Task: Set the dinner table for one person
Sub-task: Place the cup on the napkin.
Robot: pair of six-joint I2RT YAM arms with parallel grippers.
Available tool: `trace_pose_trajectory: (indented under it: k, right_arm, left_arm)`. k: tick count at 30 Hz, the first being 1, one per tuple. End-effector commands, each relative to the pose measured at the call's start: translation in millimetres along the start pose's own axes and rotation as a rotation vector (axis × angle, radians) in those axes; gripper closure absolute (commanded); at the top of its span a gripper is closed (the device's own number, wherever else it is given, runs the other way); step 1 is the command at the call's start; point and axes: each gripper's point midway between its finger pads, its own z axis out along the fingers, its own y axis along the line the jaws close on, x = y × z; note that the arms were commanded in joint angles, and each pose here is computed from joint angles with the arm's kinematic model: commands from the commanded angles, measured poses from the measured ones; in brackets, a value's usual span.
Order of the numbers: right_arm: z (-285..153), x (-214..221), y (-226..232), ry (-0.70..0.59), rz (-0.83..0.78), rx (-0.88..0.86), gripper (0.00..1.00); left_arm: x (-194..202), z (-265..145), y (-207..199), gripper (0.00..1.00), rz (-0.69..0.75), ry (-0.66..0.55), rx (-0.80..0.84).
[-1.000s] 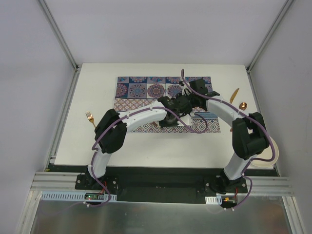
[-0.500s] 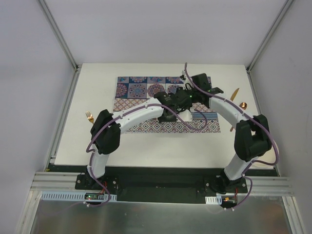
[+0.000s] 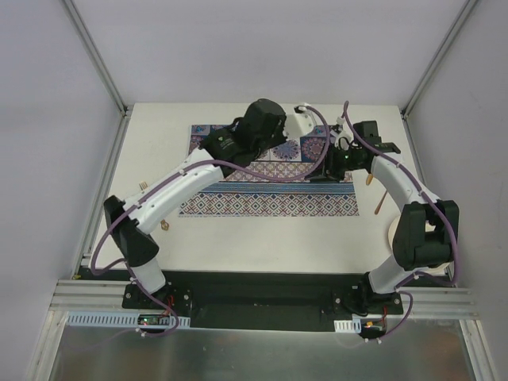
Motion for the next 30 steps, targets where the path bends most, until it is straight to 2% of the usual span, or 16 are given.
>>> trace_pose_trajectory:
  k: [1,8,12,16,23,30]
  right_arm:
    - [-9,7,16,0.013,-0.014,-0.049,0.62]
    - [-23,-21,34,-0.054,-0.053,-0.064,0.6]
    - [-31,-31,48,-0.05,-0.076,-0.135,0.57]
    - [-33,-28,41,-0.024,-0.102,-0.107,0.5]
    - [-31,-19,49,0.012,-0.102,-0.131,0.46]
    - [-21,2,62,0.05,-0.13,-0.114,0.45]
  left_arm:
    - [-23,-35,28,1.0,-0.079,-0.099,-0.09]
    - [-7,-19,-6,1.0,-0.104,-0.071,0.005]
    - [21,-19,-57,1.0,-0.081,-0.039,0.194]
    - [33,-45,-105,1.0,-0.062,-0.076,0.443]
    - [25,-75,-126,1.0,-0.071,-0.155,0.596]
    - [21,-65,-141,1.0,-0.089,-0.138,0.669]
